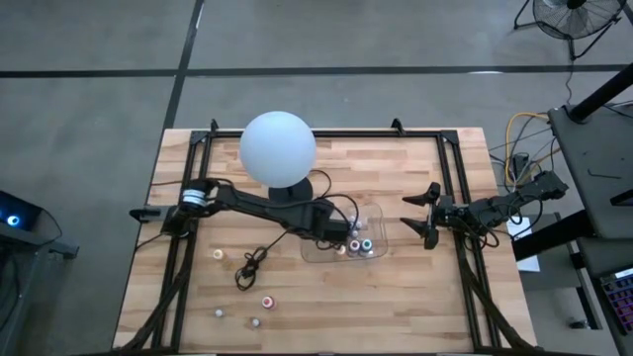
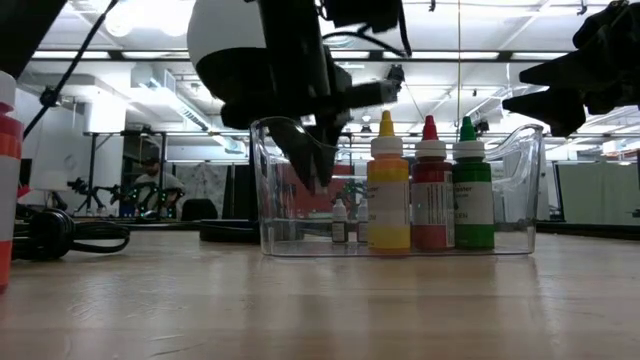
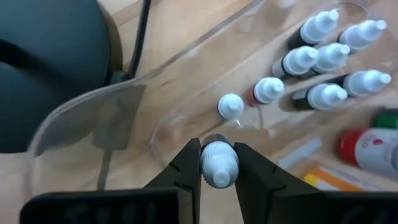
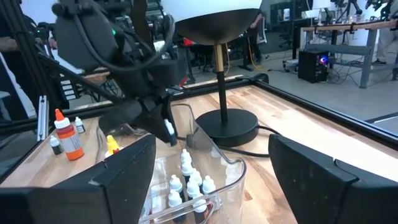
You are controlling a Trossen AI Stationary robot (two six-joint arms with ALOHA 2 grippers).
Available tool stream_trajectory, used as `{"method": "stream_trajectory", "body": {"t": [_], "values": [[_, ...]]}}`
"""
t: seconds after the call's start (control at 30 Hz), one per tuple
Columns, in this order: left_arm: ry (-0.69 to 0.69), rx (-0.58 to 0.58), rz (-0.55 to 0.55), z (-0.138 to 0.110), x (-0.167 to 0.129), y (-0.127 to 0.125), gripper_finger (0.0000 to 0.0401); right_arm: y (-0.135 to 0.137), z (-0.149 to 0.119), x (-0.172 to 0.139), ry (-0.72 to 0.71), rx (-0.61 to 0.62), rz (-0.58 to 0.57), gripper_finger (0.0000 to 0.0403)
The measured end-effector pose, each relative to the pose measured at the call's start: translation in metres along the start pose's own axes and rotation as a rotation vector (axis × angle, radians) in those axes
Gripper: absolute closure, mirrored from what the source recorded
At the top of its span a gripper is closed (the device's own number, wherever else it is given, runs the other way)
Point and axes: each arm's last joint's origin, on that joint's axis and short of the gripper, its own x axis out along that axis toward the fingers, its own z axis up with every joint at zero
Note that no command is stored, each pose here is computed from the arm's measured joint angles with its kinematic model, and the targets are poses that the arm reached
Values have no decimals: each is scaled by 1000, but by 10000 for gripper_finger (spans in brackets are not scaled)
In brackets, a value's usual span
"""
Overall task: Pick & Place food coloring
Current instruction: Put the small red food coloring bottle into the transparent bin
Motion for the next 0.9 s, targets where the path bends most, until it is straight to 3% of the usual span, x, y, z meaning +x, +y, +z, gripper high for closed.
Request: {"method": "stream_trajectory", "body": {"t": [0.5,0.9], "values": [[-2,-15,76,6,11,-10,357,0,0,0,0,0,0,99],[1,-108,71,6,6,-9,357,0,0,0,0,0,0,92]]}}
